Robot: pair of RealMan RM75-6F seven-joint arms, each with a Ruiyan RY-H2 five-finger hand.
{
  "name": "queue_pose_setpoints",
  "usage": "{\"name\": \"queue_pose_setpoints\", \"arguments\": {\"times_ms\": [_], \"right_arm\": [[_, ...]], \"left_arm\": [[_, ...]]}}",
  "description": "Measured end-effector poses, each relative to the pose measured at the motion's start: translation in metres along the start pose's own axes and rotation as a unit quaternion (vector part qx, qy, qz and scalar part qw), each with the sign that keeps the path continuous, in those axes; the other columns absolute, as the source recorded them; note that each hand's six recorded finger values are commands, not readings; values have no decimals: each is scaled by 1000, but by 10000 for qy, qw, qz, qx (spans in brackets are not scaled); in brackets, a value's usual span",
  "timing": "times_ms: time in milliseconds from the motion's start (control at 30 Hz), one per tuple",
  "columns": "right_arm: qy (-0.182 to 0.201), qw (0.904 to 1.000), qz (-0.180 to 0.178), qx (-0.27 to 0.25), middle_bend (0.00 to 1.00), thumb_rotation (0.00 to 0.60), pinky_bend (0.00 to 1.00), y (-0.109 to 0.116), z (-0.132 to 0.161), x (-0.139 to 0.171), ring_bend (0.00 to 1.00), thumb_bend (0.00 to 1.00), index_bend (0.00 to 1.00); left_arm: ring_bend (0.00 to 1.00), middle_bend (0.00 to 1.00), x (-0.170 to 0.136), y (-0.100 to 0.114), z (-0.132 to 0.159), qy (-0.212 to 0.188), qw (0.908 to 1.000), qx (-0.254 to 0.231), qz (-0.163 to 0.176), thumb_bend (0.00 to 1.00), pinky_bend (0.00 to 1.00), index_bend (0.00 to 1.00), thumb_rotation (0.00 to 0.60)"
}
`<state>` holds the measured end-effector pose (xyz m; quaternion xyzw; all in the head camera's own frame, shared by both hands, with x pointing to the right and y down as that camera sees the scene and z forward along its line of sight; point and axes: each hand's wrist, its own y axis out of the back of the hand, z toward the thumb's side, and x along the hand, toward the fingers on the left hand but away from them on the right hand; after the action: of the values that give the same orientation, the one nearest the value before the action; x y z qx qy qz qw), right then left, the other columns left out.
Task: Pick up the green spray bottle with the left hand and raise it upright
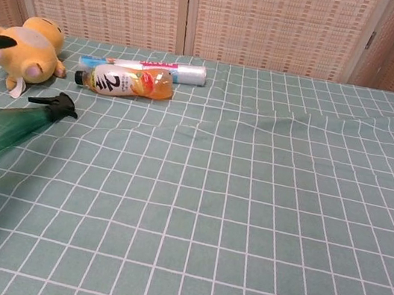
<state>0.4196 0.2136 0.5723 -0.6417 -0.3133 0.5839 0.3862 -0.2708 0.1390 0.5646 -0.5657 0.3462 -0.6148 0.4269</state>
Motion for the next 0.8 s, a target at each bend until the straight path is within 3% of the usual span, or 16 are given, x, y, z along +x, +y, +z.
{"name": "queue_pose_setpoints", "arguments": {"times_ms": [233,433,633,800], "right_arm": [[-7,10000,39,-8,0,600,16,-1,1,-2,0,55,48],[-15,10000,41,-26,0,600,16,-1,0,-2,0,55,48],[-27,10000,38,2,0,600,16,-1,1,-2,0,55,48],[-35,10000,57,-8,0,600,16,-1,1,-2,0,55,48]], "left_arm": [[237,262,24,-30,9,498,9971,322,-474,220,299,117,600],[308,333,45,-41,3,820,9925,850,-309,222,336,177,600],[344,372,55,-46,3,577,9831,1731,163,224,377,207,600],[352,382,57,-56,12,717,9868,1446,-104,223,379,207,600]]}}
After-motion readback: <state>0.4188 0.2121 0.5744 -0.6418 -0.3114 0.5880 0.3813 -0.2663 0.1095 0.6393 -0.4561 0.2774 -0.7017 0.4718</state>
